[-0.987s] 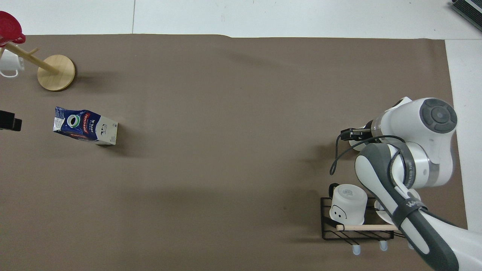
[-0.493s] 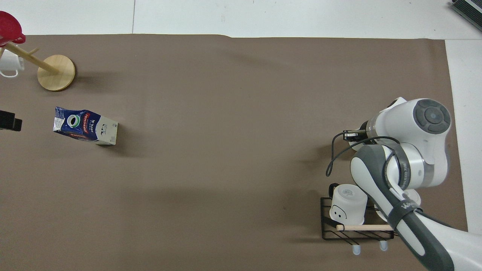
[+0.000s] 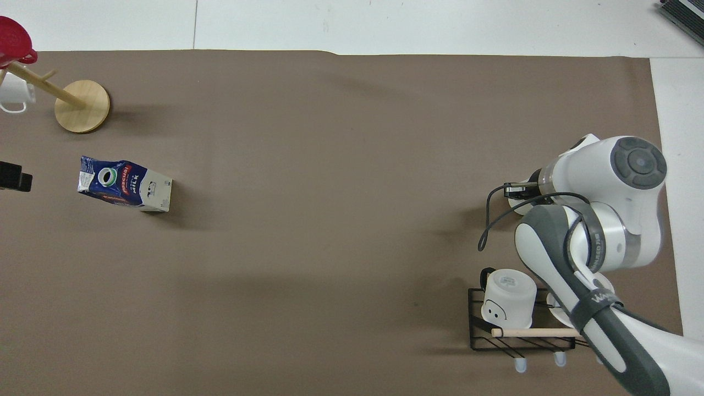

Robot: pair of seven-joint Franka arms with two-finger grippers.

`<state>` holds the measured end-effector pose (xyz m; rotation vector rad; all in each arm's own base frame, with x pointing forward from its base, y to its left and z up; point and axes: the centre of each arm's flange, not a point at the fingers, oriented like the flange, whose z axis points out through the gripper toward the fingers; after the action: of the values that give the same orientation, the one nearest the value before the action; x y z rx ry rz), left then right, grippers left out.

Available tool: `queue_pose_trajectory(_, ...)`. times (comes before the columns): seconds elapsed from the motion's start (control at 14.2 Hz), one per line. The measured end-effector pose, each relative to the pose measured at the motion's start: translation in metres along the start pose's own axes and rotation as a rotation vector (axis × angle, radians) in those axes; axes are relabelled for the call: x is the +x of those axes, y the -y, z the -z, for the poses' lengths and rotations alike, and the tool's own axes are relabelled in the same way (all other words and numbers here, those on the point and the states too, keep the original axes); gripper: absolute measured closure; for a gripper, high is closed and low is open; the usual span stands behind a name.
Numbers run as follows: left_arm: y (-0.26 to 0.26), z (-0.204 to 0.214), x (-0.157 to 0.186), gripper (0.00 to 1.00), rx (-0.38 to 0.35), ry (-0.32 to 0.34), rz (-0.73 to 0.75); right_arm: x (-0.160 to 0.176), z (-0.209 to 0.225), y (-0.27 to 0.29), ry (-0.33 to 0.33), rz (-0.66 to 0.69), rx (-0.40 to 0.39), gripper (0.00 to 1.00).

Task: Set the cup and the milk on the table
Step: 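Lift the white mug with the right gripper and carry it toward the table center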

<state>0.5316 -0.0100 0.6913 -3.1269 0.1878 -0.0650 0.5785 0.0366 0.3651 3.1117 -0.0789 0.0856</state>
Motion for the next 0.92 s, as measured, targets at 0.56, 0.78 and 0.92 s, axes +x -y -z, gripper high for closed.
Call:
queue_pose_trajectory(0.56, -0.001, 0.000, 0.000, 0.00, 0.000, 0.000, -0.002, 0.014, 0.061, 0.090, -0.020, -0.076, 0.011, 0.96)
queue_pose_trajectory(0.78, -0.002, 0.000, 0.000, 0.00, 0.000, 0.000, -0.003, 0.007, 0.059, 0.133, -0.020, -0.092, 0.018, 0.96)
queue_pose_trajectory(0.92, -0.002, 0.000, 0.000, 0.00, 0.000, 0.000, -0.004, -0.001, 0.058, 0.167, -0.034, -0.119, 0.032, 0.96)
